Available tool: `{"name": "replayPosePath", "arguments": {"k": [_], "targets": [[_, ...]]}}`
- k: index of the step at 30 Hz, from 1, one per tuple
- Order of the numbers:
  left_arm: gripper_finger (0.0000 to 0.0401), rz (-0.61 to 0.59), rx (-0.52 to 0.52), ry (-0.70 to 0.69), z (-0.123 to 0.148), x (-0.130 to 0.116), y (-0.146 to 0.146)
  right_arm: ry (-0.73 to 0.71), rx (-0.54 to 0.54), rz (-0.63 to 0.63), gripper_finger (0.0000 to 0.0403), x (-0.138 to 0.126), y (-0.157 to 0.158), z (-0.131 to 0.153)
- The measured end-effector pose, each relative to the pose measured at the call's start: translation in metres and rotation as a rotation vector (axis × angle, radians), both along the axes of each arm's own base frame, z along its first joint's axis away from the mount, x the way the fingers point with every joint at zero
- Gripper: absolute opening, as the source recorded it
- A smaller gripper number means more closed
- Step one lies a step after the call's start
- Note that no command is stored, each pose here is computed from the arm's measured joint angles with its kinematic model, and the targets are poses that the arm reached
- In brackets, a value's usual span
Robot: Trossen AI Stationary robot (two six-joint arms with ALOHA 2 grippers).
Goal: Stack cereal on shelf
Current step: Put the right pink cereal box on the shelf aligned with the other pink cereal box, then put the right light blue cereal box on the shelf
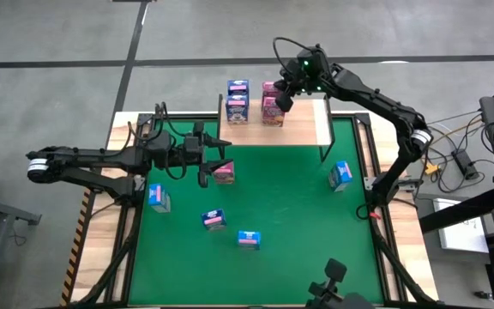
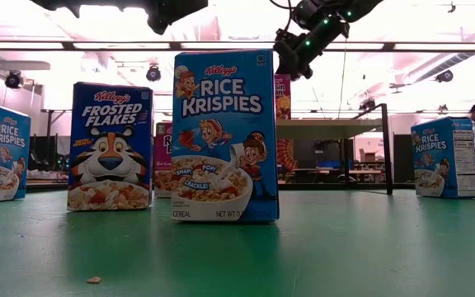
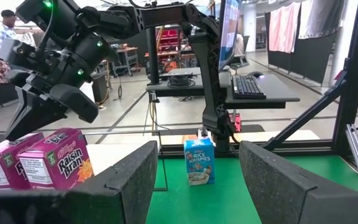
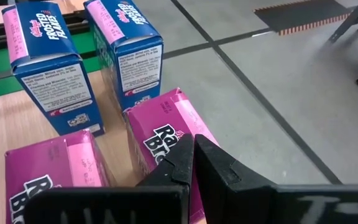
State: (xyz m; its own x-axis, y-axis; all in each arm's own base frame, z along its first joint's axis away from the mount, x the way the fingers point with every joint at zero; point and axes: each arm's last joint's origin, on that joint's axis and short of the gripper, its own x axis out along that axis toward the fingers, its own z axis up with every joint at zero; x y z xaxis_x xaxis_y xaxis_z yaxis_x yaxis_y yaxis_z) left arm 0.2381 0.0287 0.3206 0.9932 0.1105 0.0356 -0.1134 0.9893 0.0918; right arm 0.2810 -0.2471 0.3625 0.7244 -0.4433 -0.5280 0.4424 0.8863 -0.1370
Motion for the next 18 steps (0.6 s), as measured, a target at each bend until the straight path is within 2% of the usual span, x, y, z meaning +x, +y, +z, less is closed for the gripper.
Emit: {"name": "replayPosePath", "arguments": {"k": [12,18], "targets": [[0.021,0.0,-0.003,0.005,-0.001,0.0,0.0,0.001,0.001,-0.001,0.0009,-0.001,0.001,0.001],[0.021,0.0,-0.005,0.006,-0.001,0.0,0.0,-0.032,-0.013,-0.002,0.0009,-0.009,0.012,0.016]]}}
